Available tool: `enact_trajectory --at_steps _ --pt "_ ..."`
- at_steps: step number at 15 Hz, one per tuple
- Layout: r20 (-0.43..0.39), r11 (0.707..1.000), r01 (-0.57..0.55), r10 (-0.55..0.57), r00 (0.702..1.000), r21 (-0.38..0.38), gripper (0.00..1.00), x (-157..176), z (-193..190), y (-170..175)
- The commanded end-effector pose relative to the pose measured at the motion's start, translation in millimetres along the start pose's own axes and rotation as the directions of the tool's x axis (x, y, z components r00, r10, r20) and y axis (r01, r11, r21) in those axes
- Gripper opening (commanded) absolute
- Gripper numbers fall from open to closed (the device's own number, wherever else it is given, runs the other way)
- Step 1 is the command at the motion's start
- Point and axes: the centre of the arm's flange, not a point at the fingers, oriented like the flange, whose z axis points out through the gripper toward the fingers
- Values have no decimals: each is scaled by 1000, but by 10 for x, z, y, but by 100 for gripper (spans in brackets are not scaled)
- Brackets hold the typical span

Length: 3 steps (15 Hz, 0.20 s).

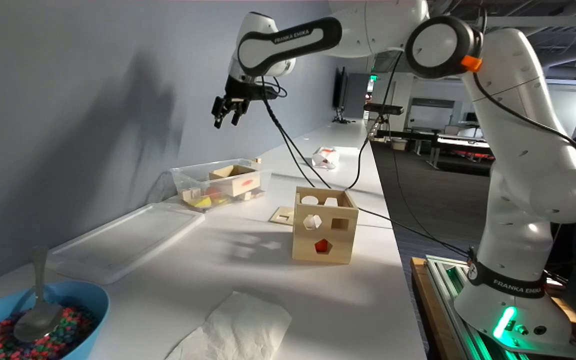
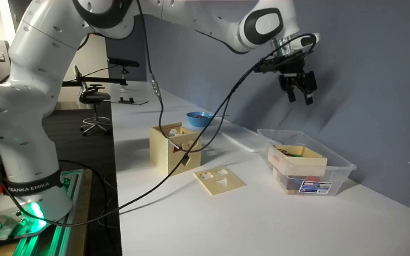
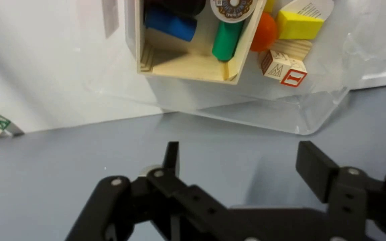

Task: Move the big lunchbox to the right and put the small wooden box inside the lunchbox

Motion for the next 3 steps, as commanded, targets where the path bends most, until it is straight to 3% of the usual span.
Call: enact_trajectory --at_steps 1,2,3 --pt "-104 984 169 -164 981 49 100 -276 -613 200" --pt "-61 995 96 -95 994 10 100 12 -368 86" --pt "-82 992 128 -126 989 12 100 -3 -510 124"
